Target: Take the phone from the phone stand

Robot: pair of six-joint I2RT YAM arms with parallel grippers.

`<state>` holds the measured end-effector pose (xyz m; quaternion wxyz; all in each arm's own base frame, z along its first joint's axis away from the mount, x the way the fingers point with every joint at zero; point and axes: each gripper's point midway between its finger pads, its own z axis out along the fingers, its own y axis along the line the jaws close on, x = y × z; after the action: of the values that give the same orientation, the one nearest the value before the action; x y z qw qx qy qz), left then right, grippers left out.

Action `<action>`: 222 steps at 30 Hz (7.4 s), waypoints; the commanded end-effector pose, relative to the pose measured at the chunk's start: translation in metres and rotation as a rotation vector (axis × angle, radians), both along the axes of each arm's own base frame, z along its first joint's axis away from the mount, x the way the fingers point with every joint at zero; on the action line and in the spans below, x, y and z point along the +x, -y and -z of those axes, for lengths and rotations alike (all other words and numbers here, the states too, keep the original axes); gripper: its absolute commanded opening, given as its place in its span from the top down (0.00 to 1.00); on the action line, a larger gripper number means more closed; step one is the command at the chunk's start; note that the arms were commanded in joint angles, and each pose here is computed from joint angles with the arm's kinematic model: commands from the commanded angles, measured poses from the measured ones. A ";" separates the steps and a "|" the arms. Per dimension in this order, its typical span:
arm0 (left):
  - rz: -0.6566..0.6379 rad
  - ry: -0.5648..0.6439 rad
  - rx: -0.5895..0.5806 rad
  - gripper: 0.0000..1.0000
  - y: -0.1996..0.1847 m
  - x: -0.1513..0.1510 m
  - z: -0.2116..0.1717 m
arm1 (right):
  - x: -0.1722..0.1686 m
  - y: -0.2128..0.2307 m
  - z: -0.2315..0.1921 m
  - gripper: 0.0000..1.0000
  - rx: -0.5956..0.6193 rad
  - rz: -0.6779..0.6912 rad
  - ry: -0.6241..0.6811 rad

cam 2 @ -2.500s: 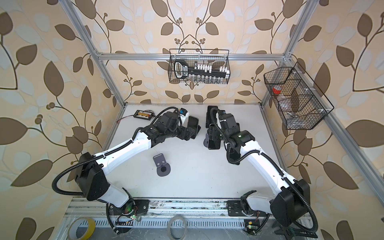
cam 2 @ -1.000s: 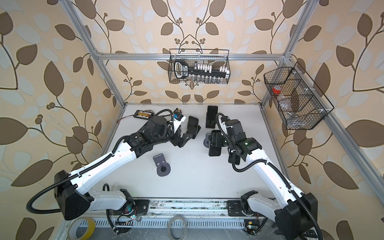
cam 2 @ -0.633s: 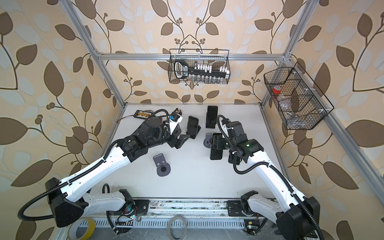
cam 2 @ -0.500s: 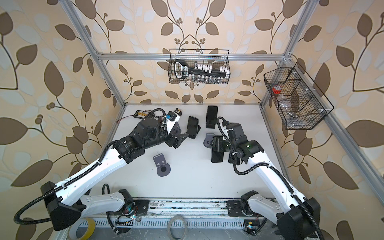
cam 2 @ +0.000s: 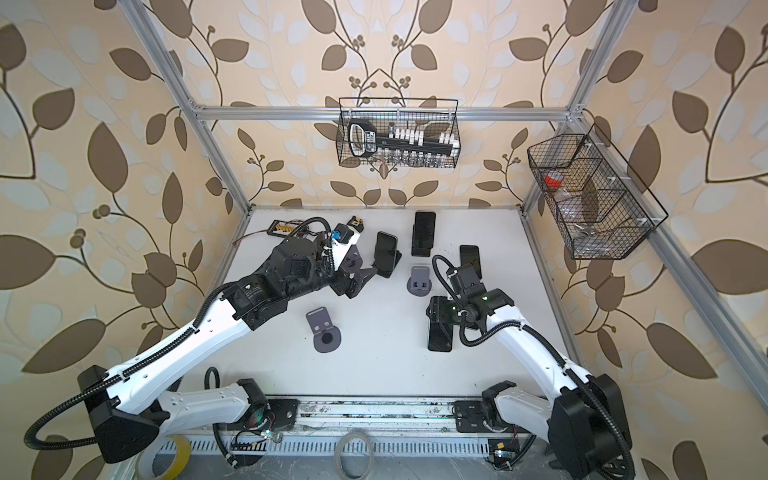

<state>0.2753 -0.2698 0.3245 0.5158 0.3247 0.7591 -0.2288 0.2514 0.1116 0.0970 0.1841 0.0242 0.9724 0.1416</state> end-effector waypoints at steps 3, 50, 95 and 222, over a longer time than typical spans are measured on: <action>0.028 0.047 -0.001 0.06 0.000 -0.010 -0.011 | 0.002 0.006 0.017 0.50 -0.023 0.018 -0.040; 0.060 0.082 0.076 0.05 0.010 -0.019 -0.001 | 0.005 0.014 0.084 0.47 -0.130 0.050 -0.222; 0.071 0.115 0.118 0.05 0.013 -0.023 0.003 | 0.004 0.016 0.083 0.20 -0.164 0.081 -0.211; -0.011 0.050 0.066 0.03 0.017 -0.019 0.005 | 0.104 -0.152 -0.019 0.44 -0.101 -0.061 0.265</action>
<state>0.2578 -0.2930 0.2967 0.4911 0.3534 0.7724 -0.1935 0.3575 0.2408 0.1030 0.3030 -0.0315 0.9495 0.0750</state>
